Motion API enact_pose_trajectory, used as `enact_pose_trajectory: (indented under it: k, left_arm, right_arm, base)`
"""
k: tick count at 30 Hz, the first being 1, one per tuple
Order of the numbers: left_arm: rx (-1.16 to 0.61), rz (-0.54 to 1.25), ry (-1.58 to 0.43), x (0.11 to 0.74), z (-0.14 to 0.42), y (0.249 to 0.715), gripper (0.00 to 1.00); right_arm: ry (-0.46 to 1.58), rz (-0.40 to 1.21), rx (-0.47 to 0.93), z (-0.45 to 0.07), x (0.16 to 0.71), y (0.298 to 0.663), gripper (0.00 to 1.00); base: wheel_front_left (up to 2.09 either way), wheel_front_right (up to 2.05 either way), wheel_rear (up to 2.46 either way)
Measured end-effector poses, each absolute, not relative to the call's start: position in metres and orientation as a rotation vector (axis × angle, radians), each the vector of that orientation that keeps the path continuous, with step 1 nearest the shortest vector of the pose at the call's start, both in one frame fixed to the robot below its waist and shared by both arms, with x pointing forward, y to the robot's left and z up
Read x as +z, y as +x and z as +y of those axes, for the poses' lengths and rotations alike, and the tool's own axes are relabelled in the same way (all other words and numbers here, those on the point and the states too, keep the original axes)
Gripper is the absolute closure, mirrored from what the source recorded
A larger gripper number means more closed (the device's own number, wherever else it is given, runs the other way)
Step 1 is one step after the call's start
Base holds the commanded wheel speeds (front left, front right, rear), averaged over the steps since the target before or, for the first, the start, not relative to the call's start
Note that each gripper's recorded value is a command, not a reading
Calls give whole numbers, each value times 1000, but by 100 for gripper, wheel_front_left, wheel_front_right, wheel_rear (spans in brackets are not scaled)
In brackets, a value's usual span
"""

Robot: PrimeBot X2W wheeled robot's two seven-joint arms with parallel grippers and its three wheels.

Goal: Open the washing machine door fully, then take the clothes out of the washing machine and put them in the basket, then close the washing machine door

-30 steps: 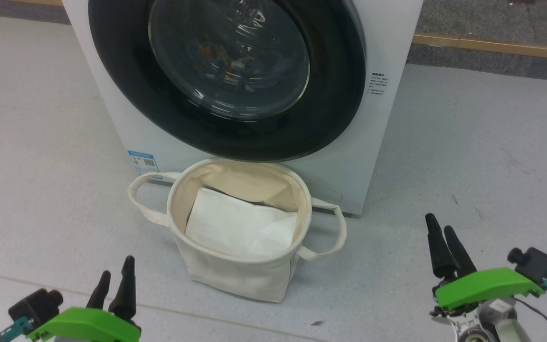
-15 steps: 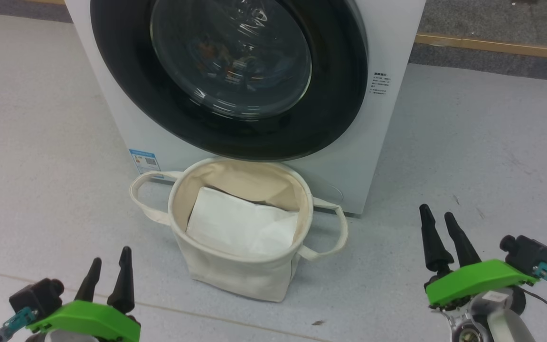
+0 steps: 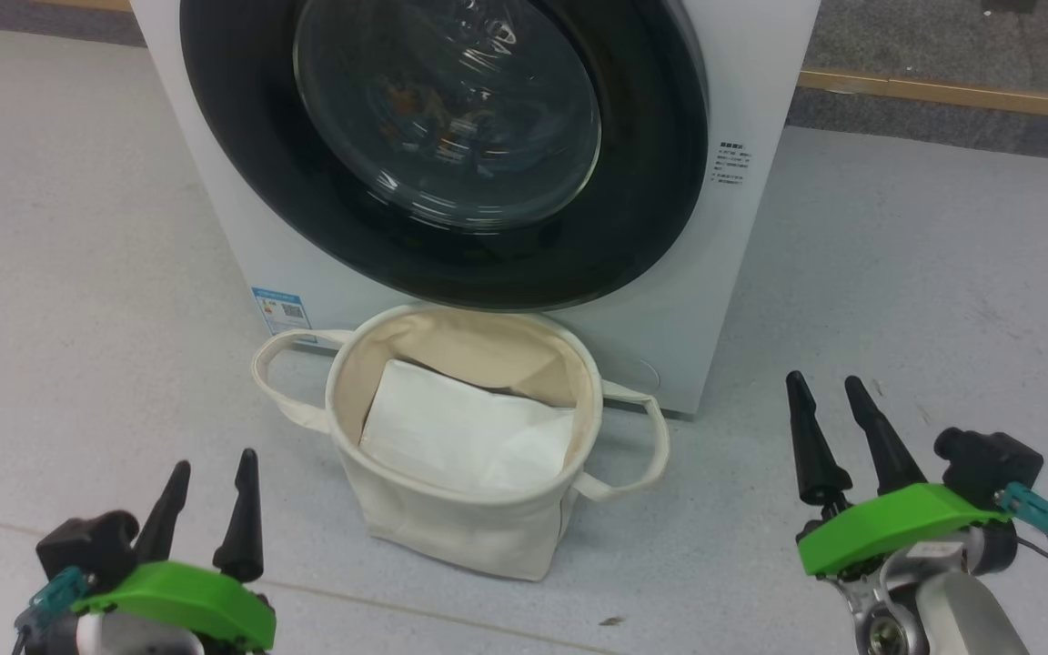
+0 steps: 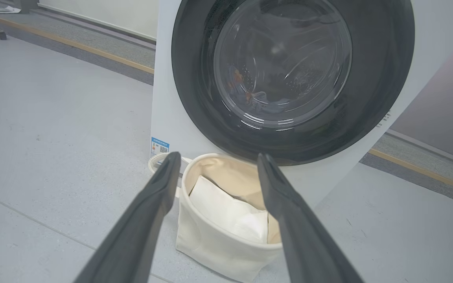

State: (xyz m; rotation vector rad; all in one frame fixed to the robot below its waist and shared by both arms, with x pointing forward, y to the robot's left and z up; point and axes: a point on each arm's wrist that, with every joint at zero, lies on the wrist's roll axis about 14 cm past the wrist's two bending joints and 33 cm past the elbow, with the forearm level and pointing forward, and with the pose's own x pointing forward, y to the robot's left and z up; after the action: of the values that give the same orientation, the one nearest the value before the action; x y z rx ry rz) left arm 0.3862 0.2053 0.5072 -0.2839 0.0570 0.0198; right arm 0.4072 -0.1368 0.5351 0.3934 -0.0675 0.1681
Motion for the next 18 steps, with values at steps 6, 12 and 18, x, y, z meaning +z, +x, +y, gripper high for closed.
enact_pose_trajectory:
  k: [6, 12, 18]
  left_arm:
    - [9, 37, -242, 513, 204, 389, 0]
    - [-2, 5, -188, 518, 203, 389, 0]
    - [-17, -39, -114, 529, 202, 393, 0]
  right_arm:
    - [314, -98, 185, -133, 543, 410, 0]
    - [242, -119, 194, -132, 547, 410, 0]
    - [188, -160, 199, -131, 557, 413, 0]
  base:
    - [0, 0, 0]
    - [0, 0, 0]
    - [0, 0, 0]
